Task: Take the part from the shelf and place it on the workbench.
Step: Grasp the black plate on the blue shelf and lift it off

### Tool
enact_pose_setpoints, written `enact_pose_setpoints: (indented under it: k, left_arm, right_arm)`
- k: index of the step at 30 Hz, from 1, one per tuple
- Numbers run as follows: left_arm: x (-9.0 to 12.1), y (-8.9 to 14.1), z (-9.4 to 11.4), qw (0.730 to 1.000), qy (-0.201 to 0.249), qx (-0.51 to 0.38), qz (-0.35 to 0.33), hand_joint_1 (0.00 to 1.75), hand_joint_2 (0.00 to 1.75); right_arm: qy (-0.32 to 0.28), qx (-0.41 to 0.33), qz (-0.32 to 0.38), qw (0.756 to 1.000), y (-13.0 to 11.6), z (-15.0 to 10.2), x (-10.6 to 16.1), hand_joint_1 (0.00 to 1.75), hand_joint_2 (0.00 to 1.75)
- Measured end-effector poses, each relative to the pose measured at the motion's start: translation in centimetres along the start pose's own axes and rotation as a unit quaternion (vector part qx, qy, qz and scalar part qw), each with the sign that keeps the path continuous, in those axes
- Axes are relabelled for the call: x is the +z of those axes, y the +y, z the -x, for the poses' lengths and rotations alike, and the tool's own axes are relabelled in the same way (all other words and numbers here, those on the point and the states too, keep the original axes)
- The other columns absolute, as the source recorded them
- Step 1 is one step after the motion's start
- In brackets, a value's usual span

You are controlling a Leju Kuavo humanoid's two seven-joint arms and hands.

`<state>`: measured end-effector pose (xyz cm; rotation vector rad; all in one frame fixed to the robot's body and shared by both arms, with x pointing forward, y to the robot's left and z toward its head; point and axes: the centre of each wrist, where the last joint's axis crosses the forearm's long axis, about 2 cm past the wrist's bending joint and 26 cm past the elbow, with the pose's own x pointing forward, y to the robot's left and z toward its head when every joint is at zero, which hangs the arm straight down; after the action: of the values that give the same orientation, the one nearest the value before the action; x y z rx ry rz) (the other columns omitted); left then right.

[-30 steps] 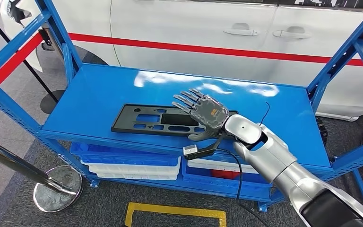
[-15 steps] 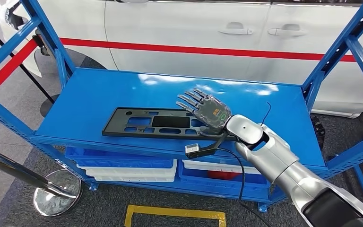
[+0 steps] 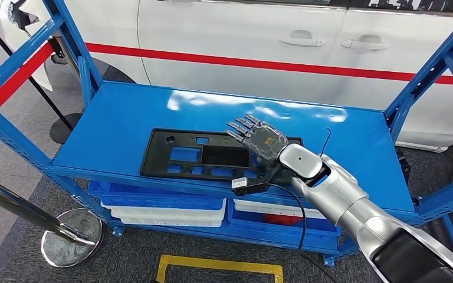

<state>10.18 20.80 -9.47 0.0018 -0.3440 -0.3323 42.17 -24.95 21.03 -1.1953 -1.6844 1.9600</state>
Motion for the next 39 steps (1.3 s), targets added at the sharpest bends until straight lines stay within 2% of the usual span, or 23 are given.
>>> enact_pose_setpoints:
  k: [9, 20, 32, 34, 37, 39]
  left_arm:
    - [0.0, 0.0, 0.1, 1.0, 0.0, 0.0, 0.0, 0.0, 0.0]
    - [0.0, -0.1, 0.5, 1.0, 0.004, 0.003, 0.0, 0.0, 0.0]
    - [0.0, -0.1, 0.5, 1.0, 0.004, 0.006, 0.0, 0.0, 0.0]
    - [0.1, -0.1, 0.5, 1.0, 0.004, 0.008, 0.0, 0.0, 0.0]
    - [0.1, -0.1, 0.8, 1.0, 0.005, 0.011, 0.001, 0.0, 0.0]
    - [0.1, -0.1, 0.7, 1.0, 0.005, 0.01, 0.001, 0.0, 0.0]
  right_arm:
    - [0.001, 0.001, 0.072, 0.997, -1.9, 0.0, -0.4, 0.0, 1.75]
    - [-0.012, -0.004, 0.133, 0.991, -3.4, -1.4, -0.2, 0.0, 1.75]
    - [-0.018, -0.011, 0.156, 0.988, -4.2, -1.7, -0.1, 0.0, 1.75]
    - [-0.026, -0.021, 0.172, 0.984, -4.4, -2.5, 0.1, 0.0, 1.75]
    - [-0.053, -0.042, 0.211, 0.975, -5.1, -5.3, 1.1, 0.0, 1.75]
    - [-0.06, -0.044, 0.221, 0.972, -5.4, -6.0, 1.5, 0.0, 1.75]
